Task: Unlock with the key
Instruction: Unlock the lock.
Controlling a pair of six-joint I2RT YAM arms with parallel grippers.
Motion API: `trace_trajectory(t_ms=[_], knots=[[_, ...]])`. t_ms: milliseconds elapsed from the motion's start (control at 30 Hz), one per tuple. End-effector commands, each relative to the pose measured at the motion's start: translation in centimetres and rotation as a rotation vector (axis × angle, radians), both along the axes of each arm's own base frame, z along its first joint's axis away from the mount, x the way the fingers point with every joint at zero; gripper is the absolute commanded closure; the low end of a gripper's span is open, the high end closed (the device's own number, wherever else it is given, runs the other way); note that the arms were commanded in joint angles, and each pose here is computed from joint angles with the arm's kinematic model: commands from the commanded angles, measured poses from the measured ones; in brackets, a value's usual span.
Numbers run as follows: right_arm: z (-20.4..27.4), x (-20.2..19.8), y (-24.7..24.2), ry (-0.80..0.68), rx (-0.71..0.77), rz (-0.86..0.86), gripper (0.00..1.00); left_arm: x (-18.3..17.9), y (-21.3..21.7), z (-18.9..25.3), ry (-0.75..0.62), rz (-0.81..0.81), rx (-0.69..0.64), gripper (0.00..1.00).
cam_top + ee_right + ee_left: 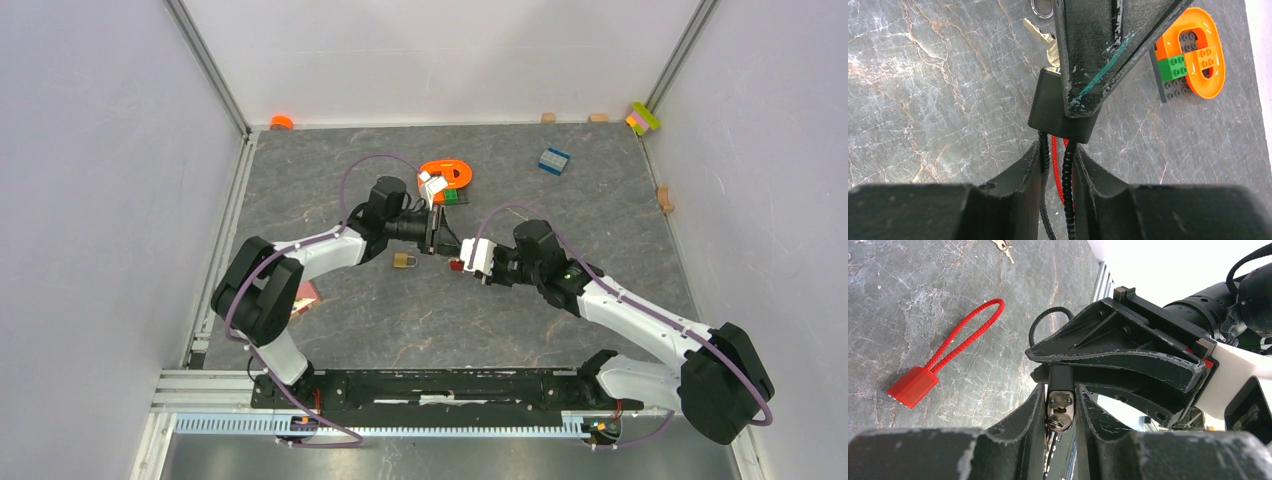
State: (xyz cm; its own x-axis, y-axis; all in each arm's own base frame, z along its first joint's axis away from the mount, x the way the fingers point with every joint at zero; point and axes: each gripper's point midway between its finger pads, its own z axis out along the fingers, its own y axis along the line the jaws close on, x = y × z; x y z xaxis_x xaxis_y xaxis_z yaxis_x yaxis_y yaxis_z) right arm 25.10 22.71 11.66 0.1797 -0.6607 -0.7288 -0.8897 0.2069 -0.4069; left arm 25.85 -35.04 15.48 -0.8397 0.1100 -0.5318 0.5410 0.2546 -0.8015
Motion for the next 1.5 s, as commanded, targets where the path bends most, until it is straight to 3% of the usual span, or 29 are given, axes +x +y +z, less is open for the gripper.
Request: trace_trajectory(t_ms=[0,633,1033,1367,1467], knots=[[0.2,-0.5,-0.5,0.009,-0.043,0.025,0.7,2.7,1.8,1.7,-0.082,0.108,-0.005,0.98],[0.6,-1.1,-1.9,0.019,-0.095,0.041,0.55,3.3,3.0,1.5,-0.133,0.123,0.026,0.98],[3.5,2.4,-0.1,-0.038,-0.032,-0.026,0.46,1.9,2.4,1.5,-0.074,0.054,-0.025,0.98],[3.6,3.9,1.7,-0.026,-0.021,0.01,0.45,1.1,1.7,1.9,-0.041,0.017,-0.06,0.98],[2.8,3.6,2.5,0.008,-0.013,0.038,0.55,1.1,1.6,2.2,-0.036,0.02,-0.069,0.98]])
